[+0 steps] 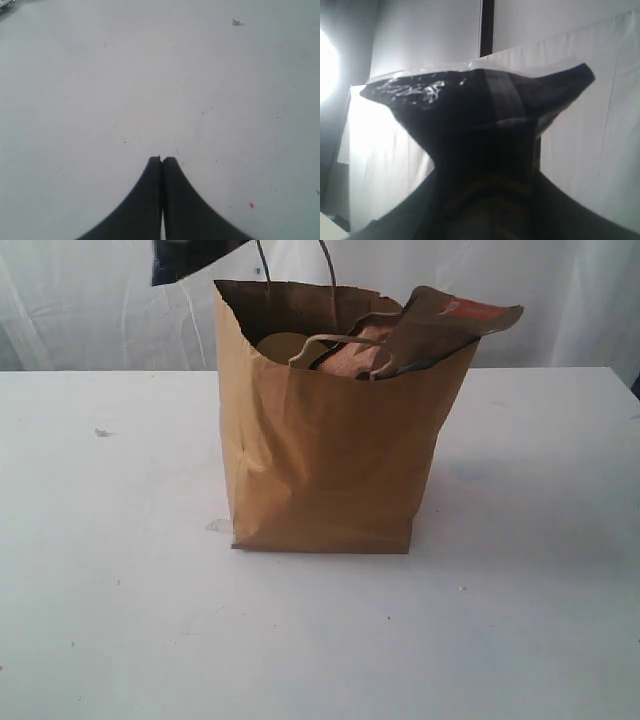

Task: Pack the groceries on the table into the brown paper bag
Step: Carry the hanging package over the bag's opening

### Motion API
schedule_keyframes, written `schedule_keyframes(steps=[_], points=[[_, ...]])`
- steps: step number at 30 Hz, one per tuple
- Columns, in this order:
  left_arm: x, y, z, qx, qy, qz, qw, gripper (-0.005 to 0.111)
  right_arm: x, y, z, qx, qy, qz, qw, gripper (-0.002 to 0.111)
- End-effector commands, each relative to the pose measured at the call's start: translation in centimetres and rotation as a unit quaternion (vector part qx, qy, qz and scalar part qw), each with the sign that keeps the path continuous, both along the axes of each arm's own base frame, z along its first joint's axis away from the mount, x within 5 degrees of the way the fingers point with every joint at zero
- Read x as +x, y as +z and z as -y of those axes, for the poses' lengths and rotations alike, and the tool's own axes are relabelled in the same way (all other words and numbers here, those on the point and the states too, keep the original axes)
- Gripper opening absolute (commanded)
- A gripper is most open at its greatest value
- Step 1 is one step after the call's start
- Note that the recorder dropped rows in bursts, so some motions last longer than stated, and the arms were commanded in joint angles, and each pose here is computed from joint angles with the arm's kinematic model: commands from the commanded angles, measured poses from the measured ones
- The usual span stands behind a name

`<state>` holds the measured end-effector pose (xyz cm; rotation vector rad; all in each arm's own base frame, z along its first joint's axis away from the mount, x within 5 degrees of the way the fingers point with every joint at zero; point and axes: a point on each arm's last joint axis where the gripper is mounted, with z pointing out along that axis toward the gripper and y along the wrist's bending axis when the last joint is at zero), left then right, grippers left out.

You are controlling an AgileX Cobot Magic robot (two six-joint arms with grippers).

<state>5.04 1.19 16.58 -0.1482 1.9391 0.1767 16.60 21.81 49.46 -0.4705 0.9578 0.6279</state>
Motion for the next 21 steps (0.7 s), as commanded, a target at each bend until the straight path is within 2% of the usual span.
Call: schedule_keyframes(steps=[1, 9, 21], points=[[0.0, 0.1, 0.0, 0.001, -0.004, 0.005, 1.000, 0.000, 0.9, 0.7, 0.3, -0.016, -0.077, 0.079, 0.994, 0.000], [0.0, 0.1, 0.0, 0.001, -0.004, 0.005, 1.000, 0.000, 3.4, -1.2, -0.8, -0.083, -0.136, 0.106, 0.981, 0.000], [0.0, 0.1, 0.0, 0.001, -0.004, 0.005, 1.000, 0.000, 7.3, -3.7, -1.4, -0.084, -0.191, 0.104, 0.972, 0.000]])
